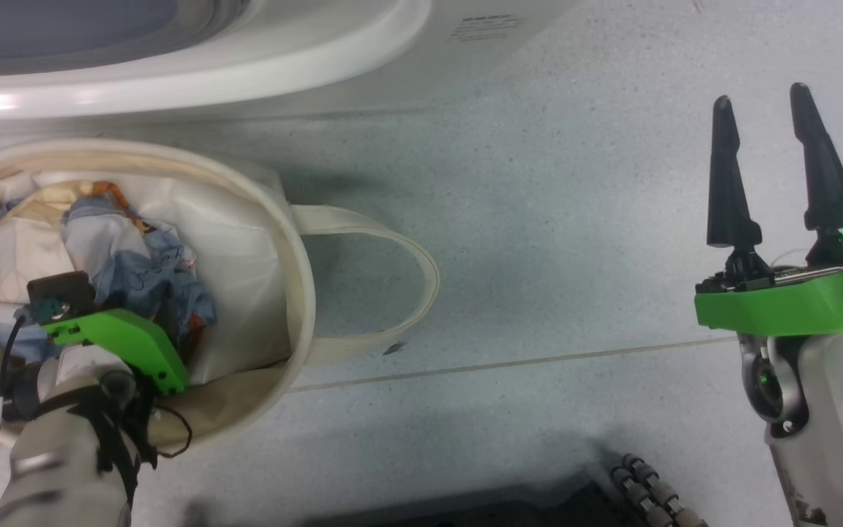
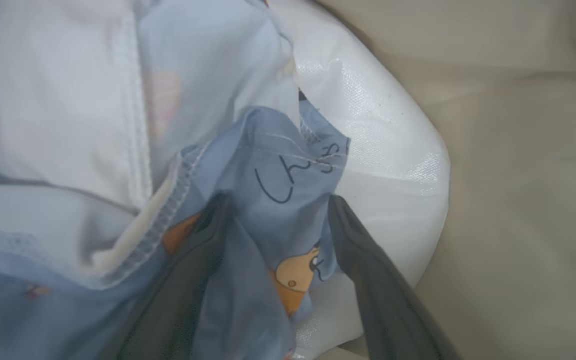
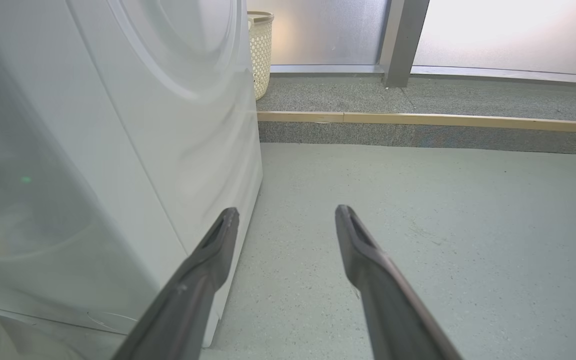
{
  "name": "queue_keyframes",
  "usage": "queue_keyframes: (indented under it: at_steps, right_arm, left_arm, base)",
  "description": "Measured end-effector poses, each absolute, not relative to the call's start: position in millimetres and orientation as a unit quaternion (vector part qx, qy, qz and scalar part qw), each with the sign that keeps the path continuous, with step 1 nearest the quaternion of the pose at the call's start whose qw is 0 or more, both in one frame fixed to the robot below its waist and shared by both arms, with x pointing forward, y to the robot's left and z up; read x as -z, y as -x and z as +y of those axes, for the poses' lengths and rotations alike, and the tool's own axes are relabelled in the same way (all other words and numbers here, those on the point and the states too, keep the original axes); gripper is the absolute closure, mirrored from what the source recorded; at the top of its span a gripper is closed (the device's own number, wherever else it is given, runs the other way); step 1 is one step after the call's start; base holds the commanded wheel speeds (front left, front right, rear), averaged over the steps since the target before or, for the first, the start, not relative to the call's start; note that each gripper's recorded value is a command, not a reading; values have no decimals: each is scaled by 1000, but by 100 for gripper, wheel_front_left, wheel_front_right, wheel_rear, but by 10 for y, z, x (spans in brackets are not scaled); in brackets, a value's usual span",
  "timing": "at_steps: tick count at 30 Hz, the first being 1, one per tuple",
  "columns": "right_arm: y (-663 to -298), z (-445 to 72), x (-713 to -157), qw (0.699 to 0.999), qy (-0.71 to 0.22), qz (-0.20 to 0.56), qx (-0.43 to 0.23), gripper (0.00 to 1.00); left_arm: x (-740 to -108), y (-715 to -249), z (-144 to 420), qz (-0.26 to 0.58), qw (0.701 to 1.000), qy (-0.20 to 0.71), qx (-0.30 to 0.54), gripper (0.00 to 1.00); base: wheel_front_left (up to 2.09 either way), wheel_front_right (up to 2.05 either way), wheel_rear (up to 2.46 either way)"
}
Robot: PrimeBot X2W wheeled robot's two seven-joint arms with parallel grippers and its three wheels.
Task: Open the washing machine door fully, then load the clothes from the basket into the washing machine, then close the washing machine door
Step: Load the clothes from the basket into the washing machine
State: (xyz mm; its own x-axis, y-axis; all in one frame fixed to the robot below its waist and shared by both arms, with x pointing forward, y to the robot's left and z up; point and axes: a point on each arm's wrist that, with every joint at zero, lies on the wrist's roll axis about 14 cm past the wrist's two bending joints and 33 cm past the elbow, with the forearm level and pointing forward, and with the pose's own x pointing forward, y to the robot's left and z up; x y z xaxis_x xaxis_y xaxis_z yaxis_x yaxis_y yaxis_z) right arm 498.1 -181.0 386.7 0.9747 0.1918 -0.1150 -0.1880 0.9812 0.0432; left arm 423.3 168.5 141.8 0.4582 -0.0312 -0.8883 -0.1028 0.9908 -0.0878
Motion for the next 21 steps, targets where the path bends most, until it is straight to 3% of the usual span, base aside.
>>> queue_keyframes:
  at_steps: [12, 13, 14, 21]
  right_arm:
    - [-4999, -1896, -3792, 994, -7, 64, -86, 0]
    - [-4999, -1904, -3797, 994, -6, 64, -85, 0]
    - [-4998, -1909, -3804, 994, -5, 63, -84, 0]
    - [-5002, -1900, -3873, 995, -7, 55, -84, 0]
  left_arm:
    - [-1302, -4246, 1588, 543, 837, 64, -4, 0]
    - [-1302, -4248, 1583, 543, 837, 65, -4, 14]
    - [-1304, -4248, 1579, 544, 837, 67, -4, 98]
    - [-1406, -4351, 1495, 516, 853, 75, 18, 100]
  base:
    - [0, 0, 0]
    - [0, 0, 0]
    - [0, 0, 0]
    - [0, 0, 0]
